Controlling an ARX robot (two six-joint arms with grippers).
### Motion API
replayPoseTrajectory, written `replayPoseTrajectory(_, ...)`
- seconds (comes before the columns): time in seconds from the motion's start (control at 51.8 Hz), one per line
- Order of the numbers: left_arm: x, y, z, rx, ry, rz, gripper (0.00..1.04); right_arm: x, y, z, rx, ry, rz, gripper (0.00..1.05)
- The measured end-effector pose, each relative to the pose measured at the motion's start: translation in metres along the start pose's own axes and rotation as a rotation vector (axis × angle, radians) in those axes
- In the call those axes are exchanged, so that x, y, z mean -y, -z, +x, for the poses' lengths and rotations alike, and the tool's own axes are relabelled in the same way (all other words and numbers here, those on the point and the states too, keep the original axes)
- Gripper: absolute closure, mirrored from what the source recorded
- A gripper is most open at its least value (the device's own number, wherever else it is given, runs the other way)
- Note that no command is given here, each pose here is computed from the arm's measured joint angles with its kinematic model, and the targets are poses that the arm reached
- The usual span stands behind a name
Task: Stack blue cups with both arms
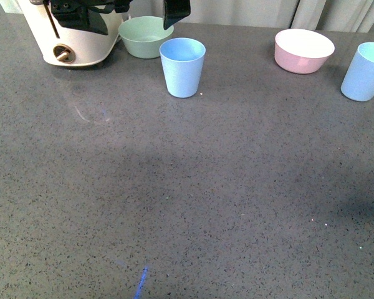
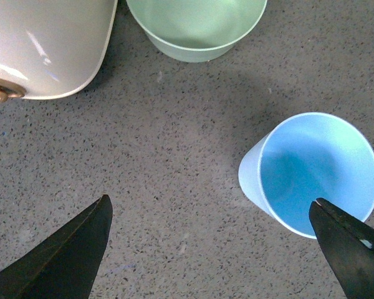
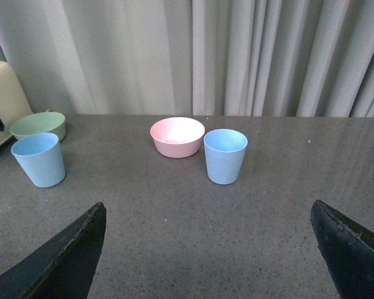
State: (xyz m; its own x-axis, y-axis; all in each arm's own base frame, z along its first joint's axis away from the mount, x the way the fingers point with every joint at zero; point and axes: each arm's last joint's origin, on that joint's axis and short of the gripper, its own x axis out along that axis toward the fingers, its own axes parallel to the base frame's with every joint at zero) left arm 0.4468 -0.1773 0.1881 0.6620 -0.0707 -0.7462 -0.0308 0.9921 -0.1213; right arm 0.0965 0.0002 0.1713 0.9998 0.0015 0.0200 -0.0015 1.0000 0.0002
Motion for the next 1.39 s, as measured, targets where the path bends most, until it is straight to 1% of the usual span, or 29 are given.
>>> replayPoseTrajectory(0.097,0.007,-0.001,0.005,-0.004,0.001,-0.003,0.09,0.000,0.000,0.000,0.000,0.000,0.000,0.09)
replayPoseTrajectory(0.251,0.014,0.004,0.021,-0.042,-0.017,-0.003,0.09,0.000,0.000,0.000,0.000,0.000,0.000,0.09)
replayPoseTrajectory(0.811,0.023,0.005,0.049,-0.095,-0.049,-0.021,0.09,0.000,0.000,0.000,0.000,0.000,0.000,0.09)
replayPoseTrajectory(0.85,0.024,0.006,0.052,-0.102,-0.050,-0.021,0.10,0.000,0.000,0.000,0.000,0.000,0.000,0.09)
replayPoseTrajectory(0.927,0.025,0.008,0.054,-0.112,-0.052,-0.024,0.20,0.000,0.000,0.000,0.000,0.000,0.000,0.09)
replayPoseTrajectory(1.005,0.028,0.009,0.056,-0.119,-0.049,-0.027,0.22,0.000,0.000,0.000,0.000,0.000,0.000,0.09)
replayPoseTrajectory(1.062,0.030,0.011,0.058,-0.128,-0.047,-0.028,0.30,0.000,0.000,0.000,0.000,0.000,0.000,0.09)
replayPoseTrajectory(1.101,0.033,0.012,0.059,-0.132,-0.042,-0.031,0.39,0.000,0.000,0.000,0.000,0.000,0.000,0.09)
replayPoseTrajectory(1.178,0.036,0.013,0.059,-0.139,-0.036,-0.031,0.48,0.000,0.000,0.000,0.000,0.000,0.000,0.09)
replayPoseTrajectory(1.256,0.041,0.016,0.059,-0.151,-0.022,-0.034,0.62,0.000,0.000,0.000,0.000,0.000,0.000,0.09)
replayPoseTrajectory(1.294,0.042,0.016,0.059,-0.153,-0.022,-0.035,0.66,0.000,0.000,0.000,0.000,0.000,0.000,0.09)
replayPoseTrajectory(1.333,0.045,0.017,0.058,-0.158,-0.021,-0.035,0.75,0.000,0.000,0.000,0.000,0.000,0.000,0.09)
replayPoseTrajectory(1.352,0.045,0.018,0.058,-0.158,-0.020,-0.035,0.77,0.000,0.000,0.000,0.000,0.000,0.000,0.09)
replayPoseTrajectory(1.391,0.047,0.018,0.057,-0.160,-0.020,-0.035,0.84,0.000,0.000,0.000,0.000,0.000,0.000,0.09)
